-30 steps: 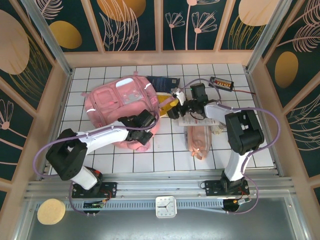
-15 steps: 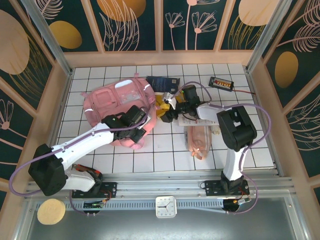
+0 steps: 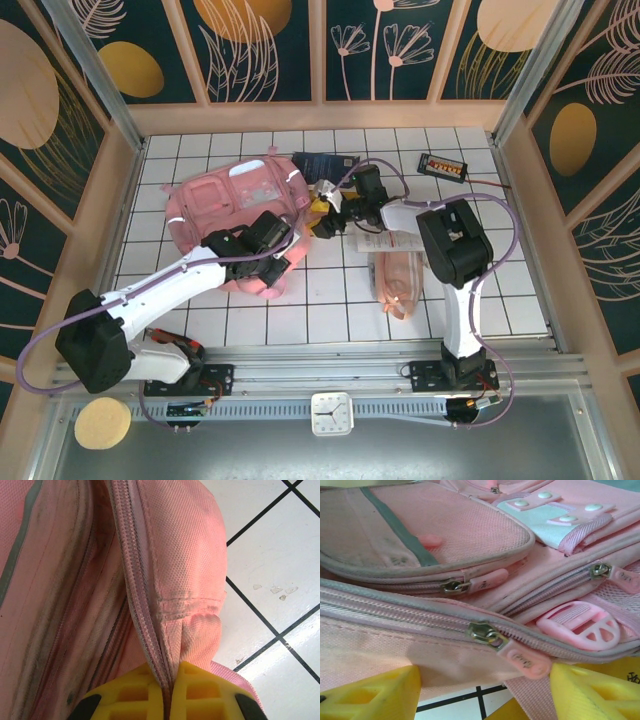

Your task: Pack books, pencil case, and school supplies into a backpack

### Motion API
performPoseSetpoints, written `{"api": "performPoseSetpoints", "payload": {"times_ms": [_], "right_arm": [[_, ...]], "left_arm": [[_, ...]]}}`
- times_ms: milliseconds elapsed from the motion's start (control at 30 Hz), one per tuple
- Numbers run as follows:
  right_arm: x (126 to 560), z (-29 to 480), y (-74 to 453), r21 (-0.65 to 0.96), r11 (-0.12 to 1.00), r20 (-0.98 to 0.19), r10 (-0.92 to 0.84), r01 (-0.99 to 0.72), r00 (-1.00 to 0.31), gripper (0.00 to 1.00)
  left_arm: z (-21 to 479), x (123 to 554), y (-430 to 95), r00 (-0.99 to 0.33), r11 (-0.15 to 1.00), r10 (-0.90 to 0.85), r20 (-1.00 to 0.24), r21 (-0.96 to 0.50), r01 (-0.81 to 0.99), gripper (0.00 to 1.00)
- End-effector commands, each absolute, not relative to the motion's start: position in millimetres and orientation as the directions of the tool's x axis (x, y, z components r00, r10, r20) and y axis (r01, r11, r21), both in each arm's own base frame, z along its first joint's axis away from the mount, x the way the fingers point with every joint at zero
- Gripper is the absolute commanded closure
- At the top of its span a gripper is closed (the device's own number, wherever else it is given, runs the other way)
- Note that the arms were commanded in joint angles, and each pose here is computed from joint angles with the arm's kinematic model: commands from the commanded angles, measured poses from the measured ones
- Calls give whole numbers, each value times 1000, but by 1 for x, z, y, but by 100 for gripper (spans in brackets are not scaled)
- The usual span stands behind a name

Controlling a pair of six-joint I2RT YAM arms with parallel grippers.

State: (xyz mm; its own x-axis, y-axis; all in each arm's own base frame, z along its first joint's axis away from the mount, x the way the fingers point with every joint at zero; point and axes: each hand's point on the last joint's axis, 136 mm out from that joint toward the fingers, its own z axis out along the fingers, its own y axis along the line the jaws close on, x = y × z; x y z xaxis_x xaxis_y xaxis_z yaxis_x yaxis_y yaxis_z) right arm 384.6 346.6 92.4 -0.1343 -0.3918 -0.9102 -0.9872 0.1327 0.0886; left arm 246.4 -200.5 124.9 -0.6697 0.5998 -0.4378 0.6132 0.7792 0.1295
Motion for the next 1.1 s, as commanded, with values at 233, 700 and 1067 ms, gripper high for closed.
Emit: {"api": "performPoseSetpoints", "payload": {"times_ms": [233, 700, 1067], "right_arm": [[413, 88, 351, 34, 190, -909, -402, -981, -109, 32], [402, 88, 360, 15, 150, -906, -415, -989, -77, 67], [389, 107, 353, -26, 181, -908, -416, -983, -53, 100]], "left_arm": [[137, 247, -192, -652, 777, 606, -456, 162, 608, 100], [143, 248, -190, -645, 781, 599, -473, 171, 600, 100], [143, 248, -189, -648, 783, 600, -470, 176, 597, 100]]}}
